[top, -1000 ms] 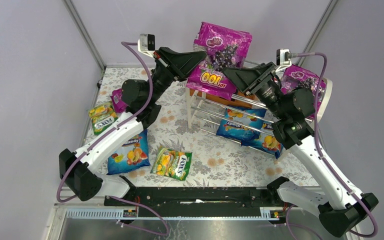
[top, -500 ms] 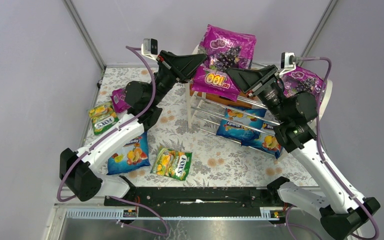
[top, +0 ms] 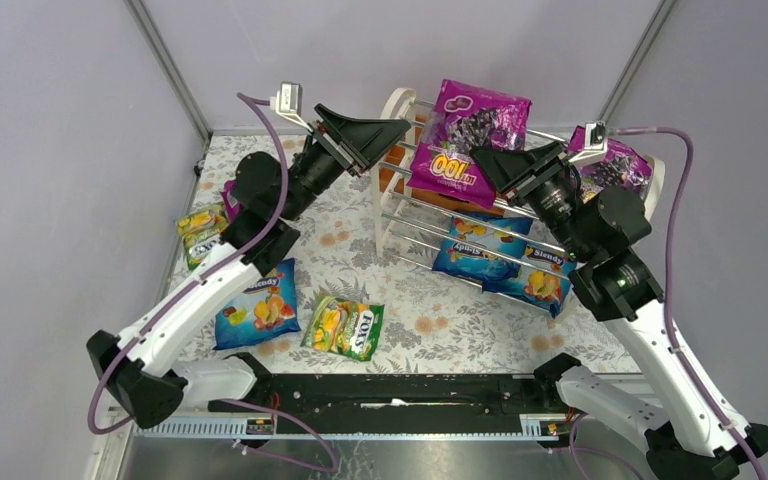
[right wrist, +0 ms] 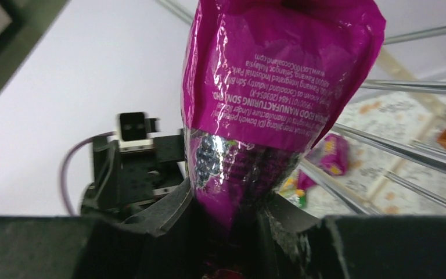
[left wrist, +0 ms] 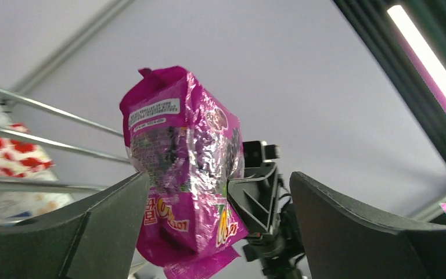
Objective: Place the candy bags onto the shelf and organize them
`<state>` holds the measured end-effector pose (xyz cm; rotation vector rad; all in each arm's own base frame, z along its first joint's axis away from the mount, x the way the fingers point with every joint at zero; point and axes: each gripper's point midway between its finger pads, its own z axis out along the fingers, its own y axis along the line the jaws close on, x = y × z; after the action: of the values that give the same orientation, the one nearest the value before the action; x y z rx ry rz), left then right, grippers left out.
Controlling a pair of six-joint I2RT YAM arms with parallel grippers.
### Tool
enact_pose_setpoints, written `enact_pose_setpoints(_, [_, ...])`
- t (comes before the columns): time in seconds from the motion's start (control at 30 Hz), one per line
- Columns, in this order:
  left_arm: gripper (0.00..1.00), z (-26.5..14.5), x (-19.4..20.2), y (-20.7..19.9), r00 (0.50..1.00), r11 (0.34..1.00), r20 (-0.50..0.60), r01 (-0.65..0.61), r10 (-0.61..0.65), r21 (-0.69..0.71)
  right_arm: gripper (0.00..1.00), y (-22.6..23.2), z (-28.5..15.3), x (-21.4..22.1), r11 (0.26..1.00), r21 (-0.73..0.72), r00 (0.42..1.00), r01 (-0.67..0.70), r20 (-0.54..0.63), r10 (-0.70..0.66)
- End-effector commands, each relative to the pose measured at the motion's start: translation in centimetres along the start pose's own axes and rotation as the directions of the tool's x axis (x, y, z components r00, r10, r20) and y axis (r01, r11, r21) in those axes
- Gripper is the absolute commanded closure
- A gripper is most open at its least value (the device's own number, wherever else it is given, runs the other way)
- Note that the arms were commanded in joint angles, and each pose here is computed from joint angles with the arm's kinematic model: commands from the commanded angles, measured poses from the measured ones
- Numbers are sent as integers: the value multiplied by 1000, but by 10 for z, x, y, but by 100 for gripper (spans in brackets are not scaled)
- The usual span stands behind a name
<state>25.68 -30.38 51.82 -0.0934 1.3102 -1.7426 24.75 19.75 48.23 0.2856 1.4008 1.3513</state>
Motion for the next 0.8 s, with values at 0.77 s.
enact_pose_setpoints(0.77, [1,-151,-95,24,671,564,44,-584,740,-584,72,-31,-5,-78,804,497,925,326,8,-380])
